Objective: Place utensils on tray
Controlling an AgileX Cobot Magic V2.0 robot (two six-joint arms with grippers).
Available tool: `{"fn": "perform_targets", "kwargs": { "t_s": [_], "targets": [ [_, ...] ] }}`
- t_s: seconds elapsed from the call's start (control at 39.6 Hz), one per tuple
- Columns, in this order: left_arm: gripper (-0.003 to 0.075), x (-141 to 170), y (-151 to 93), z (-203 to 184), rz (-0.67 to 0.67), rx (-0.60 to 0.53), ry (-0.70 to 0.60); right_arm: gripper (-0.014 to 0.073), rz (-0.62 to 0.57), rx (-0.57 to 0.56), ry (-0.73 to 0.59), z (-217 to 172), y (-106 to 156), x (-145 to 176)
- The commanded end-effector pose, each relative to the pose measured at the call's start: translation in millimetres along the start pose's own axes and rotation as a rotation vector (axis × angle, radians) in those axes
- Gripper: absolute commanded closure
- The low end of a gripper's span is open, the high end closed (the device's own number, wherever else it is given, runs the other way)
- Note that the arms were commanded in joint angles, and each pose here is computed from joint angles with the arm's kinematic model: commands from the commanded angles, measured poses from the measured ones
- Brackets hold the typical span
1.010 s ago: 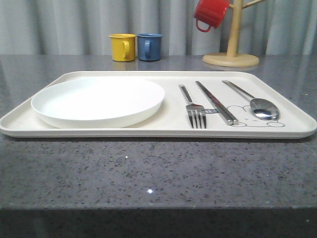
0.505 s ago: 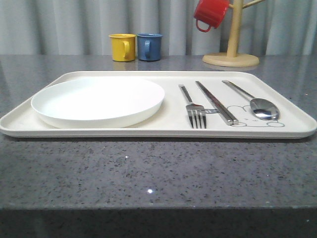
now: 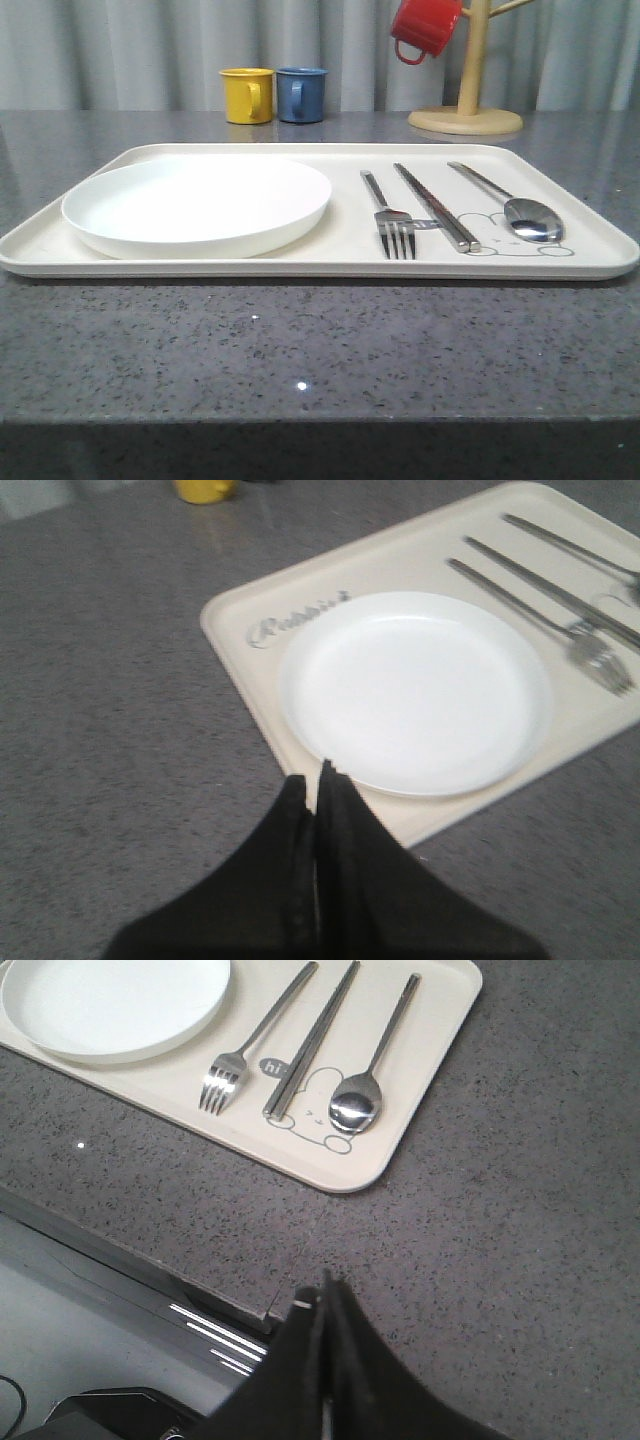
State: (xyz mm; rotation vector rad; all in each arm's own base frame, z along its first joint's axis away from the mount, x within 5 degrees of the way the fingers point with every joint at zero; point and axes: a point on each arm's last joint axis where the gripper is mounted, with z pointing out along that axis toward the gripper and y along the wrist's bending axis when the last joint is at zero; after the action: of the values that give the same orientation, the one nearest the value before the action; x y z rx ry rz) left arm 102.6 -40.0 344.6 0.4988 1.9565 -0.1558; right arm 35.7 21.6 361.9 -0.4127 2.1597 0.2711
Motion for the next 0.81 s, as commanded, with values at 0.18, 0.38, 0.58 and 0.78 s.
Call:
{"fn": "perform_targets", "kwargs": {
  "t_s": [0.18, 0.38, 0.58, 0.78],
  "targets": [
    [0.0738, 79, 9, -12, -0.078, -0.321, -0.332, 0.0664, -0.018, 0.008, -0.082, -4, 0, -11],
    [0.0738, 125, 5, -3, -0.077, -0.421, -0.438, 0.0664, -0.018, 0.008, -0.082, -4, 0, -11],
    [0.0738, 147, 2, 4, -0.08, -0.441, -0.47, 0.0664, -0.018, 0.008, -0.081, -4, 0, -11],
    [0.0738, 147, 2, 3, -0.077, -0.444, -0.487, 0.0664, -0.018, 0.008, -0.076, -4, 0, -10]
  ]
}}
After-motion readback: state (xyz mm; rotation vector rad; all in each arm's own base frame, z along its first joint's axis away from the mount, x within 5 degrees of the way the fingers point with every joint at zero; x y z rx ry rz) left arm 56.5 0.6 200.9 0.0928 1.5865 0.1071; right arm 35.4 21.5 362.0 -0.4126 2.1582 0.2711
